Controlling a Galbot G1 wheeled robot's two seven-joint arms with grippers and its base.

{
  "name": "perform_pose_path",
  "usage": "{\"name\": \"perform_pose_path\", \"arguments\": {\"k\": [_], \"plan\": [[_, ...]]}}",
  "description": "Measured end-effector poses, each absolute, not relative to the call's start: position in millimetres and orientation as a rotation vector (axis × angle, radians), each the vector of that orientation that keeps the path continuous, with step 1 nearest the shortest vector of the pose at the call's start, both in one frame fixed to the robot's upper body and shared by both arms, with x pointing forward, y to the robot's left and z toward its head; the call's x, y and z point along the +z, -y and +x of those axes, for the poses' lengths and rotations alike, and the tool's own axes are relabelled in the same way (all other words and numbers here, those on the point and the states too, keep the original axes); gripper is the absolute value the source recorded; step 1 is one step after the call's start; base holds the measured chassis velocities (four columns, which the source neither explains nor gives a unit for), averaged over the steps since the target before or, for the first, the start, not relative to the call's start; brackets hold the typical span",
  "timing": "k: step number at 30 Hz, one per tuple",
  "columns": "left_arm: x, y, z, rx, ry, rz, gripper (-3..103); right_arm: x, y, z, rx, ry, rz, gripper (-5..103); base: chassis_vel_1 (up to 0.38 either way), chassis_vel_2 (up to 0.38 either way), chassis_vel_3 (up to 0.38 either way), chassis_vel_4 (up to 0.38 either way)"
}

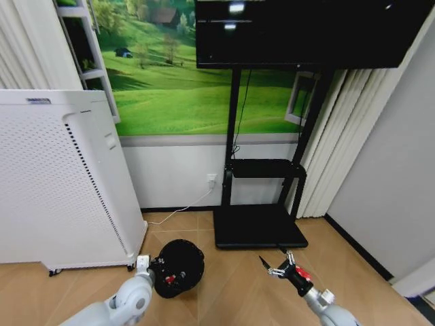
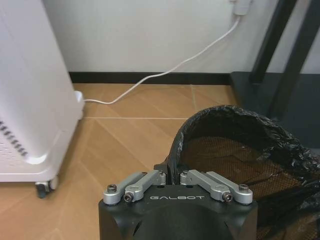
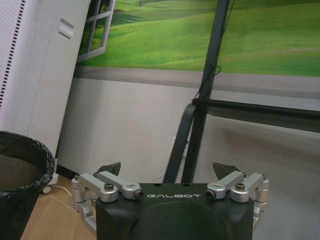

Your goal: Pick up the trash bin and place the garbage on the floor into it.

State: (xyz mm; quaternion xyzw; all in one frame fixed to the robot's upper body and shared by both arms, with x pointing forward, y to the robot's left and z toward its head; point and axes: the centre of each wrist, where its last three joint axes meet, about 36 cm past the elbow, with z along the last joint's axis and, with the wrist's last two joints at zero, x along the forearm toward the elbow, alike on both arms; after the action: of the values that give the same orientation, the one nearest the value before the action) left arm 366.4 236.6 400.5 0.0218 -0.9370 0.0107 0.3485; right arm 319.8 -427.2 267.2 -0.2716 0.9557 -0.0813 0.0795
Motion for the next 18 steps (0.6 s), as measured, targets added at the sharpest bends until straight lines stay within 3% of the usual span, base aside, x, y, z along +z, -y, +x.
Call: {"name": "perform_pose_path", "arguments": {"k": [7,18], "plan": [[402,-236,363,0.029,2.432,0.047,7,275,428,312,-0.277,-2.846,-0.805,100,-0.182,-0.169,0.187,0.139],[404,-237,363,0.028,2.434,0.042,7,272,420,304,-0.225,-2.864,-0.785,100,0.04,0.026,-0.031,-0.035]]}}
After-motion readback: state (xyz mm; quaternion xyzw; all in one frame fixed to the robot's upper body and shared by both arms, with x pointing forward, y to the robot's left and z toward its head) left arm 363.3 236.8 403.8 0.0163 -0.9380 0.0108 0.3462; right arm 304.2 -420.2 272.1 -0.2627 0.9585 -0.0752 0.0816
